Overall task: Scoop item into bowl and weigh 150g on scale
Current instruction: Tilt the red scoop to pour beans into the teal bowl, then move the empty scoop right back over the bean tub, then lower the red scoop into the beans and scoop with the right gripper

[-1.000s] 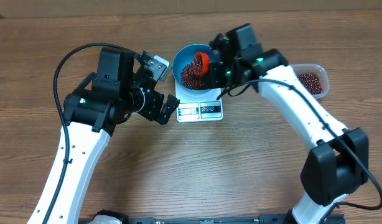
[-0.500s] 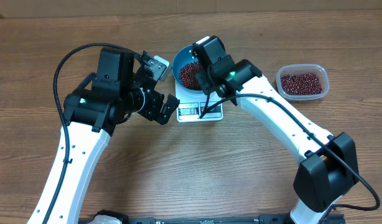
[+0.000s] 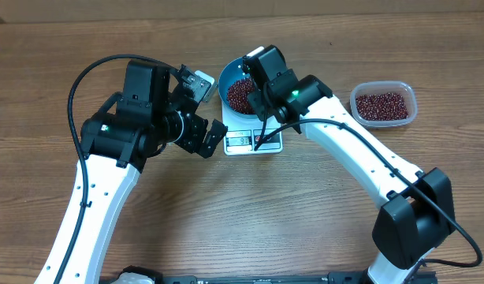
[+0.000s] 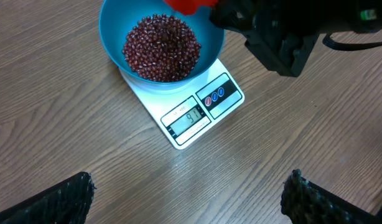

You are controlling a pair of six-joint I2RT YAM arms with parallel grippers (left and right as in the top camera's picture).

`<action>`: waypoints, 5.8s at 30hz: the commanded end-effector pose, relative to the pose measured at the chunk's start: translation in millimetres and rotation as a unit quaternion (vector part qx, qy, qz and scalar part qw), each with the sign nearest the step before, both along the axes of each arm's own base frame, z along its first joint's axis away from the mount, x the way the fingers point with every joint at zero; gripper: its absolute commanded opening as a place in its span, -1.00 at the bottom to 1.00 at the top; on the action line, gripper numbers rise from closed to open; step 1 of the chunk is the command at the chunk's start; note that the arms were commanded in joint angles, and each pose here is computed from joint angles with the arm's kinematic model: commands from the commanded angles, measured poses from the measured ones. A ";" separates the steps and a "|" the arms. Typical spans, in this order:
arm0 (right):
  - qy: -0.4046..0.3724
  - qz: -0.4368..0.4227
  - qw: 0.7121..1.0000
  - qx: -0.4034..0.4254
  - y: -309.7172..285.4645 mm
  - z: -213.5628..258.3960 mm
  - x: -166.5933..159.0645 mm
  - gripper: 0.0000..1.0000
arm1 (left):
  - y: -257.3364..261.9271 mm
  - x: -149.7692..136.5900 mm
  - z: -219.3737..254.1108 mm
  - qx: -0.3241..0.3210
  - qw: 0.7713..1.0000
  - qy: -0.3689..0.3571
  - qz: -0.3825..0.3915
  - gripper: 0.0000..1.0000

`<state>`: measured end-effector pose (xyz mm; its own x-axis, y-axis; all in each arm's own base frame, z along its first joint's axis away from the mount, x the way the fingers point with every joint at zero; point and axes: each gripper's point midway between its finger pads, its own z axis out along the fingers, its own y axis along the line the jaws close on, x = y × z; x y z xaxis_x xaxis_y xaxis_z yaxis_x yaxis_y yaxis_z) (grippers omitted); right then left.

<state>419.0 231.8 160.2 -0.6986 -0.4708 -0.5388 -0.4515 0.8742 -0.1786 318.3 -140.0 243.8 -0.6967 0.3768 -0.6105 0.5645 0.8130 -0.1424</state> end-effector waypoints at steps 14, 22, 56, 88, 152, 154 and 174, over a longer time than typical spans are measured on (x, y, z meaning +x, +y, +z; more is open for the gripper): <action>-0.071 -0.084 0.984 0.139 -103.6 120.5 8.5 -0.93 | -1.3 2.6 3.7 -0.001 1.000 -0.007 -0.007 0.99; -0.010 -0.209 0.973 0.096 -223.3 95.4 -7.0 -0.93 | -1.3 2.6 3.8 -0.001 1.000 -0.007 -0.007 0.99; 0.222 -0.284 0.926 -0.114 -323.4 -62.5 -31.6 -0.93 | -1.3 2.6 3.7 -0.001 1.000 -0.007 -0.007 0.99; 0.323 -0.185 0.921 0.117 -233.2 -93.8 -40.1 -0.93 | -1.3 2.6 3.7 -0.001 1.000 -0.007 -0.007 0.99; 0.263 -0.182 0.812 0.488 -292.0 -22.7 -55.1 -0.93 | -1.2 2.6 3.7 -0.001 1.000 -0.007 -0.007 0.99; 0.263 -0.184 0.811 0.488 -292.6 -22.7 -55.4 -0.92 | -1.4 2.5 3.8 -0.001 1.000 -0.007 -0.007 0.99; 0.256 -0.162 0.806 0.508 -286.2 -14.0 -56.2 -0.92 | -1.2 2.6 3.7 -0.001 1.000 -0.007 -0.007 0.99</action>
